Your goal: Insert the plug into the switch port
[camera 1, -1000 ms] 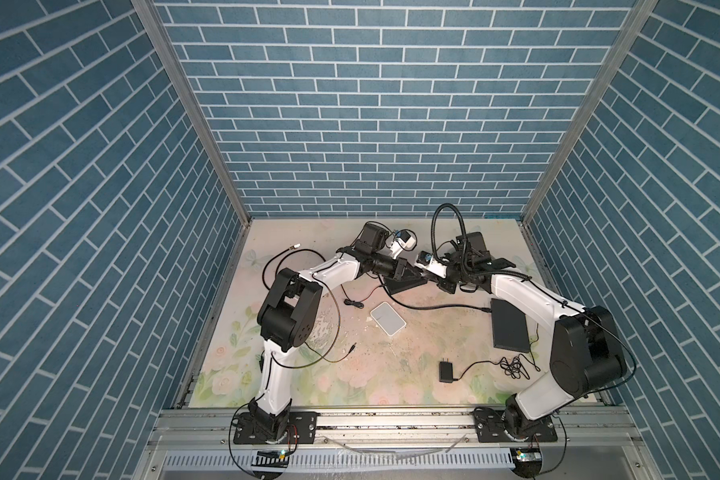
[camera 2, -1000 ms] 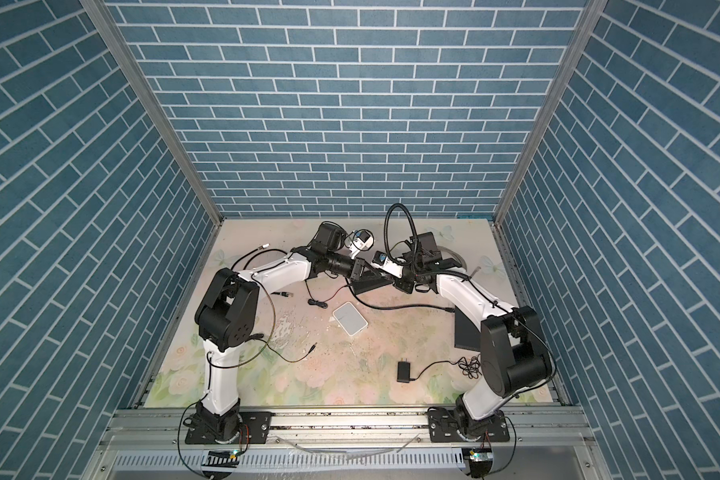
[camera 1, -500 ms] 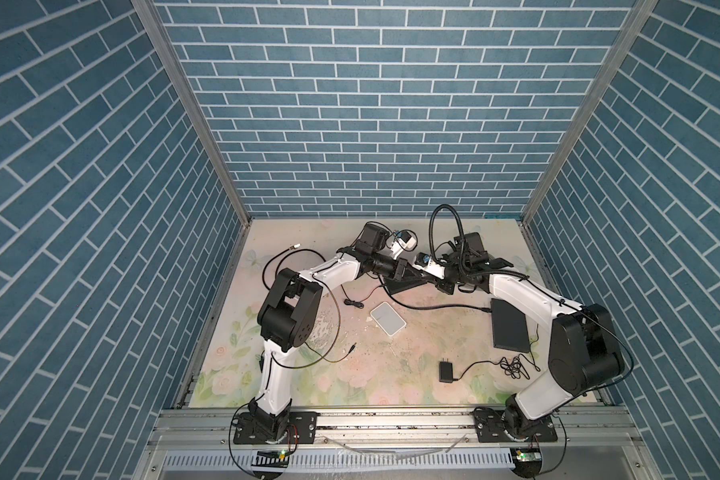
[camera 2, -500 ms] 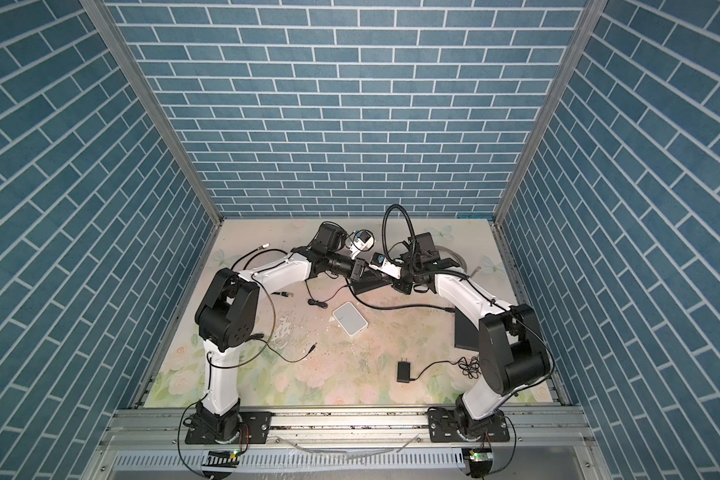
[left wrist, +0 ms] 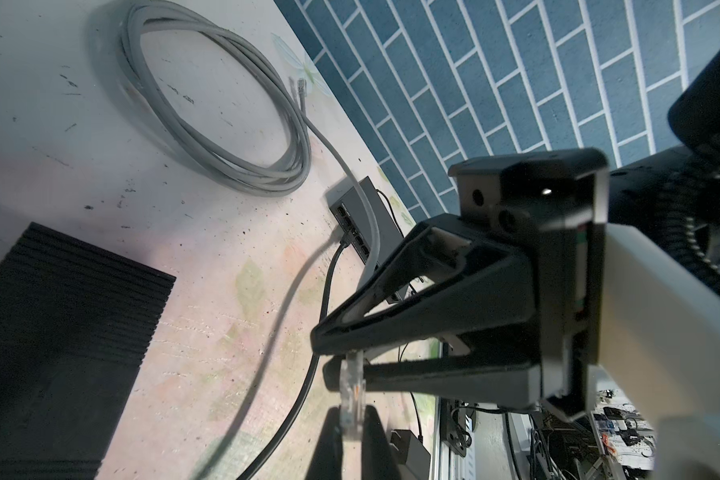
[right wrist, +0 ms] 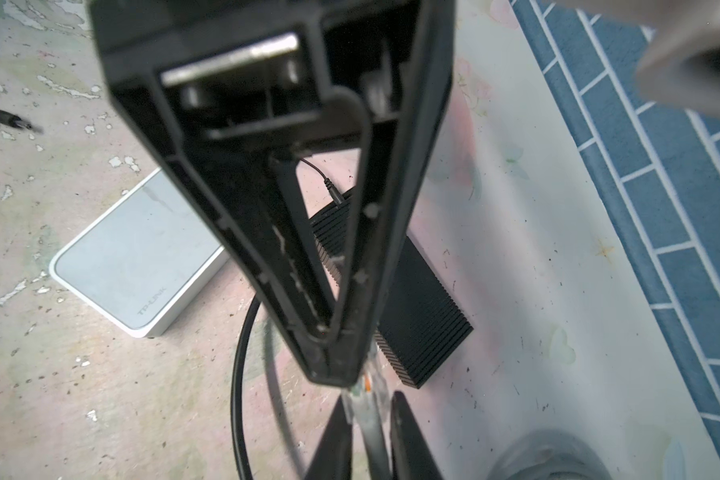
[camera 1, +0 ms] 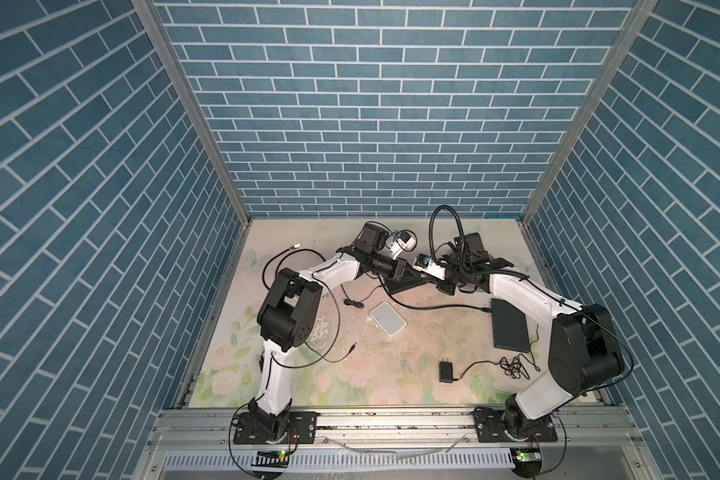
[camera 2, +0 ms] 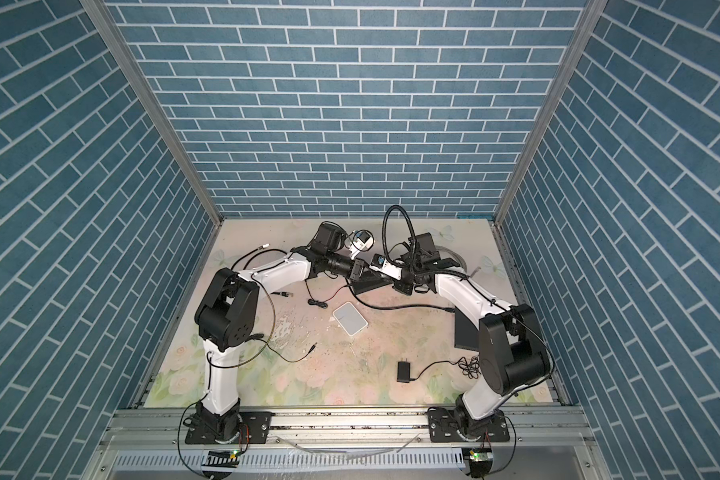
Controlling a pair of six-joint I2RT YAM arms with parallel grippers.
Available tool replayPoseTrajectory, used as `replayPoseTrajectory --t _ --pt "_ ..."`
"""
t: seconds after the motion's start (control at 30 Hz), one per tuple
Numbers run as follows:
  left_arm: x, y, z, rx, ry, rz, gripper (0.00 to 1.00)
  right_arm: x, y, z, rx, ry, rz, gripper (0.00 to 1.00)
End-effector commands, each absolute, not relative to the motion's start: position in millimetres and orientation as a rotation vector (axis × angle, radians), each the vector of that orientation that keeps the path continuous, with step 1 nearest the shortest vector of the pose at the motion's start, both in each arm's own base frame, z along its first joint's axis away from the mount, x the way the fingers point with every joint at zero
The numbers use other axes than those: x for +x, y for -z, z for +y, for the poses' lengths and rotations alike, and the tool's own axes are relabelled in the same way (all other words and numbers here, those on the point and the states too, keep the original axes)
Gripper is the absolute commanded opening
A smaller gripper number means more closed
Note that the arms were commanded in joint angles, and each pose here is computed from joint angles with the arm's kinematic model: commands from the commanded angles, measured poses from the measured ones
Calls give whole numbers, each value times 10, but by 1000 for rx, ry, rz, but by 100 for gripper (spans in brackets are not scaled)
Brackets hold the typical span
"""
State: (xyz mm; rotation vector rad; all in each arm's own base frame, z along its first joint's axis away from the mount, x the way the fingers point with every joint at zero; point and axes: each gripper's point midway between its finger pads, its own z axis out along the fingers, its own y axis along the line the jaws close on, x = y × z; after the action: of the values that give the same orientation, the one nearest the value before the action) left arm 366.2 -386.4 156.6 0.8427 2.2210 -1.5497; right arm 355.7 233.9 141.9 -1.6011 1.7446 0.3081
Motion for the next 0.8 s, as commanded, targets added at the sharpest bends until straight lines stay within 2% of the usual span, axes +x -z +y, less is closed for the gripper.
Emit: replayPoseTrajectory --t 0.0,0.33,0.5,0.67,0.77 --pt "3687 -1562 -3826 846 1543 2215 0 3564 -1596 2381 -1630 -308 1682 14" --pt "3739 -1529 -3821 812 1514 2236 0 3562 -1590 2386 -1631 -318 1688 8" --pt "3904 -1569 -3738 736 1425 2235 10 3580 -1491 2340 -1633 -310 1732 6" --pt "4162 -1574 -3437 586 1269 2247 13 3642 -1361 2237 -1580 -333 1796 7" --pt "4252 -1429 -3202 515 1067 2313 14 3735 -1248 2140 -1537 -339 1852 7"
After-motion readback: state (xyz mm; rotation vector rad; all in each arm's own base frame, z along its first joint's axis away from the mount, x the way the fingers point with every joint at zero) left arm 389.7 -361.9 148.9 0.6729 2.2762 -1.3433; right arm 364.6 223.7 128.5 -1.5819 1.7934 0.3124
